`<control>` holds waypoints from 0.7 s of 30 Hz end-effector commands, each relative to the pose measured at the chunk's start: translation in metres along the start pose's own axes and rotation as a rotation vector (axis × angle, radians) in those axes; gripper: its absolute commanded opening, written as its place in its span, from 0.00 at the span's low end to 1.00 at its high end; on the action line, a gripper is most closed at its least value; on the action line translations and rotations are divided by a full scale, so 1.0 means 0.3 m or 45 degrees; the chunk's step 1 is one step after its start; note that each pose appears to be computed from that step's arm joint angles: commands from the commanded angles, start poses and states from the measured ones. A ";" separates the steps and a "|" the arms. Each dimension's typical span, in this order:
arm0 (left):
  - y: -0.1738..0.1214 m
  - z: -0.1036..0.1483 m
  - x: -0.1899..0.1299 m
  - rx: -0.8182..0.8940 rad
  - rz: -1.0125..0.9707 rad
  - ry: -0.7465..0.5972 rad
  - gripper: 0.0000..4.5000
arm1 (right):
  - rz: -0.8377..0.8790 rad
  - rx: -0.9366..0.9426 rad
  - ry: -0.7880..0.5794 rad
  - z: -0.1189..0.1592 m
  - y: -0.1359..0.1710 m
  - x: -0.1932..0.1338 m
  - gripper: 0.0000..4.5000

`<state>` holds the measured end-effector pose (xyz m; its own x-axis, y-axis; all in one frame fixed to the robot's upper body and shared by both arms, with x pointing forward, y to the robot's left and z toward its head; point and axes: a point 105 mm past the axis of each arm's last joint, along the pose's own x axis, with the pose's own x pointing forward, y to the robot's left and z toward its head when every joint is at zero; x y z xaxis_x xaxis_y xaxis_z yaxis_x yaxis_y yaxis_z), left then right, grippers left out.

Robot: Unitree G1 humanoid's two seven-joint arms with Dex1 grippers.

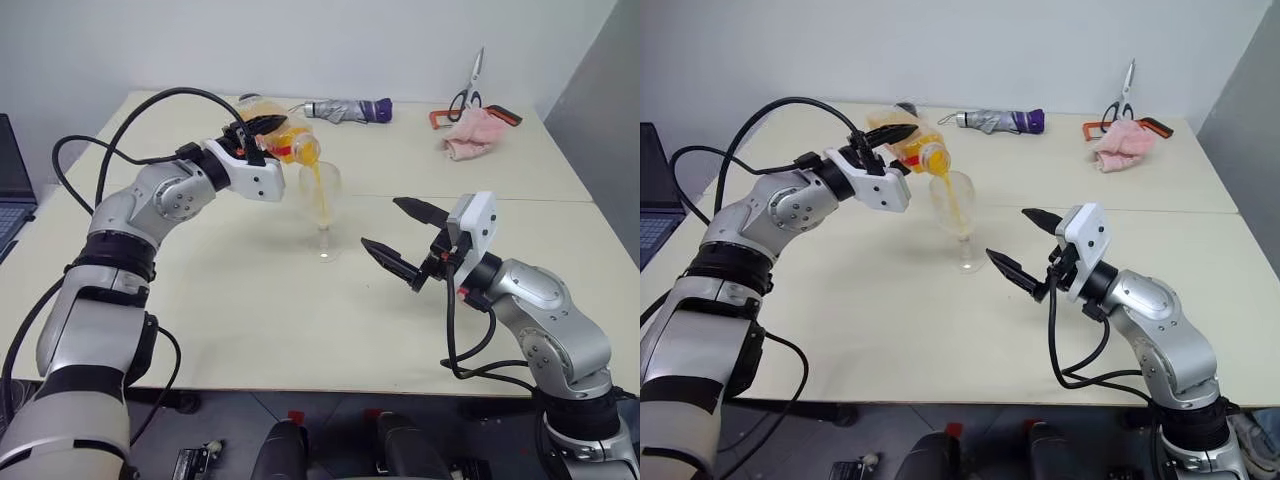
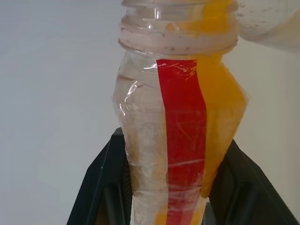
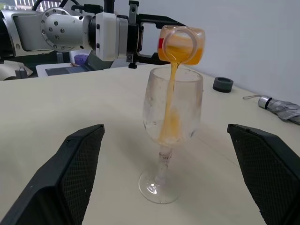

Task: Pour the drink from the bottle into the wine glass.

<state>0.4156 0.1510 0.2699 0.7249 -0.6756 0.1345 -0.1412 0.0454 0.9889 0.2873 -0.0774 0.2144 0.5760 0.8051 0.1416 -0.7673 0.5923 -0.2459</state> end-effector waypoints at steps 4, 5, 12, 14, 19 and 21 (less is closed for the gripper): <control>0.104 0.013 0.010 0.077 0.105 -0.032 0.38 | 0.016 -0.054 -0.061 0.052 0.014 -0.001 1.00; 0.105 0.014 0.010 0.082 0.105 -0.033 0.38 | 0.016 -0.054 -0.061 0.051 0.015 -0.001 1.00; 0.118 0.007 0.013 0.103 0.108 -0.024 0.38 | 0.010 -0.045 -0.075 0.054 0.013 -0.004 1.00; 0.120 0.005 0.014 0.109 0.108 -0.022 0.38 | 0.021 -0.035 -0.081 0.057 0.019 -0.006 1.00; 0.120 0.000 0.015 0.118 0.105 -0.018 0.38 | 0.051 0.045 -0.120 0.079 0.040 -0.005 1.00; 0.118 -0.003 0.014 0.118 0.104 -0.014 0.38 | 0.051 0.056 -0.125 0.086 0.040 -0.004 1.00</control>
<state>0.4180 0.1492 0.2785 0.7195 -0.6798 0.1419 -0.1828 0.0116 0.9831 0.2766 -0.0702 0.2218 0.5327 0.8271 0.1792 -0.8054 0.5605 -0.1927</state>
